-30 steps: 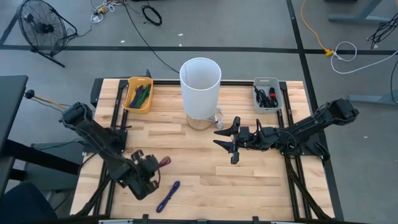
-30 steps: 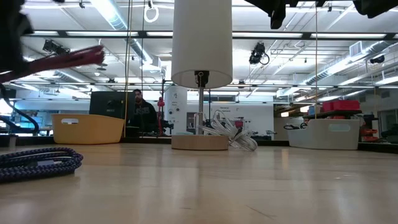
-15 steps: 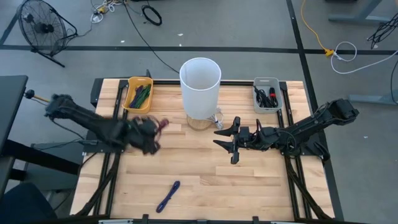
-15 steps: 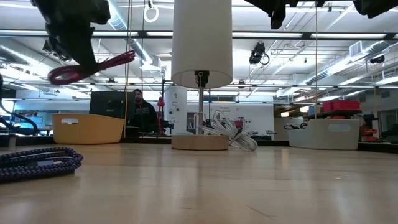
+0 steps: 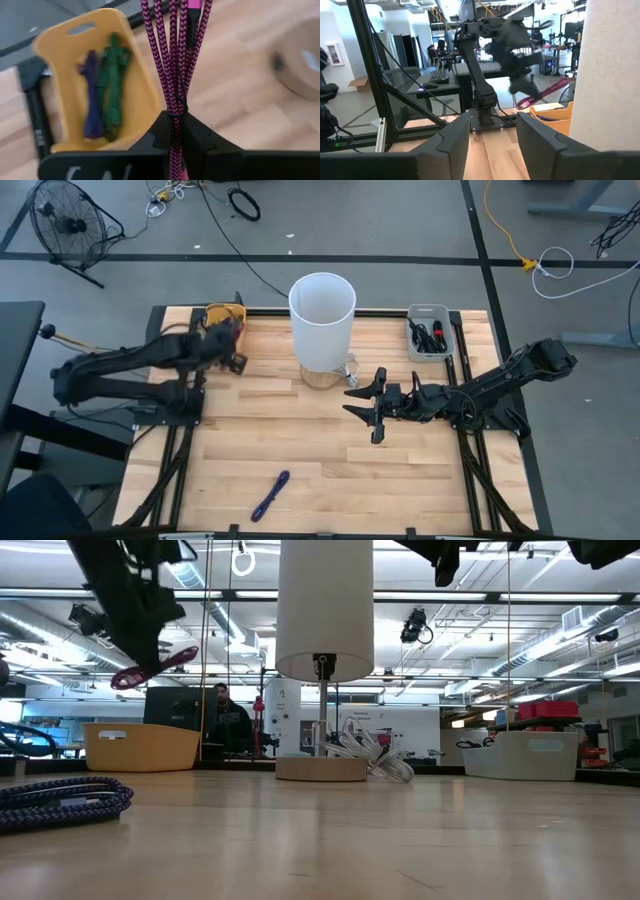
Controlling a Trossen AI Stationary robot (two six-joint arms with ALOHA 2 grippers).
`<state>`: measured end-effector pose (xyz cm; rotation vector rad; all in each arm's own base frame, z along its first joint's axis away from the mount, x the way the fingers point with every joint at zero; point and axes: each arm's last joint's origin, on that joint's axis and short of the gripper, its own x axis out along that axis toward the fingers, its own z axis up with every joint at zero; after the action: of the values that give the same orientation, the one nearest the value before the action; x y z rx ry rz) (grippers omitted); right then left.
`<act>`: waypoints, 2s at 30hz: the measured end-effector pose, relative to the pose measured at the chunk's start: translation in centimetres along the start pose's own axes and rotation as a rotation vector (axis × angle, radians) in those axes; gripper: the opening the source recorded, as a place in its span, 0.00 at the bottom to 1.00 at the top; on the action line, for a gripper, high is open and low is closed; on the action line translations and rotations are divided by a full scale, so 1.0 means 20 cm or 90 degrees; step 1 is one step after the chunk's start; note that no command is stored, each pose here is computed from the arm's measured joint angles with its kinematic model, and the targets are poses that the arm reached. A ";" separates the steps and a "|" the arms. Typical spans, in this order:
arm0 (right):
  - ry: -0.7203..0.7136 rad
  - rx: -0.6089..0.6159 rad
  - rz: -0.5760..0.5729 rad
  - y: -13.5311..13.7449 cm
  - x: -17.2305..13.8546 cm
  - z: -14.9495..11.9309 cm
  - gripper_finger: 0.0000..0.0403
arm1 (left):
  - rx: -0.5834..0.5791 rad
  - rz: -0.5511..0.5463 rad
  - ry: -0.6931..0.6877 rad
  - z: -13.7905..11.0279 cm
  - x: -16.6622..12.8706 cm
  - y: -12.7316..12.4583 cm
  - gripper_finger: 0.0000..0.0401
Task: Pick & Place USB Port
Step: Put the pink USB cable into the yellow bin, then put the violet USB cable into the yellow bin
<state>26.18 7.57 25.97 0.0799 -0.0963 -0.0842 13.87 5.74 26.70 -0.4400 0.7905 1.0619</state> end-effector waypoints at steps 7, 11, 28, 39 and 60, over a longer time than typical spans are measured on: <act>0.000 0.000 0.000 0.00 0.00 0.00 0.41 | -0.030 0.069 0.045 0.12 0.18 0.10 0.06; 0.000 -0.001 0.000 0.00 0.00 0.00 0.41 | -0.032 0.094 0.084 0.17 0.30 0.14 0.06; -0.018 -0.032 -0.001 0.00 0.00 0.01 0.41 | -0.055 0.193 0.132 0.23 0.54 0.29 0.05; -0.017 -0.032 -0.004 -0.01 0.00 0.01 0.41 | -0.057 0.193 0.132 0.23 0.54 0.29 0.18; -0.018 -0.032 -0.010 -0.02 0.01 0.01 0.41 | 0.009 -0.104 0.150 0.29 0.32 0.14 0.34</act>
<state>26.27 7.16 26.24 0.0287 -0.1217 -0.1028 15.05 14.76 25.82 -0.6145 0.9529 0.8607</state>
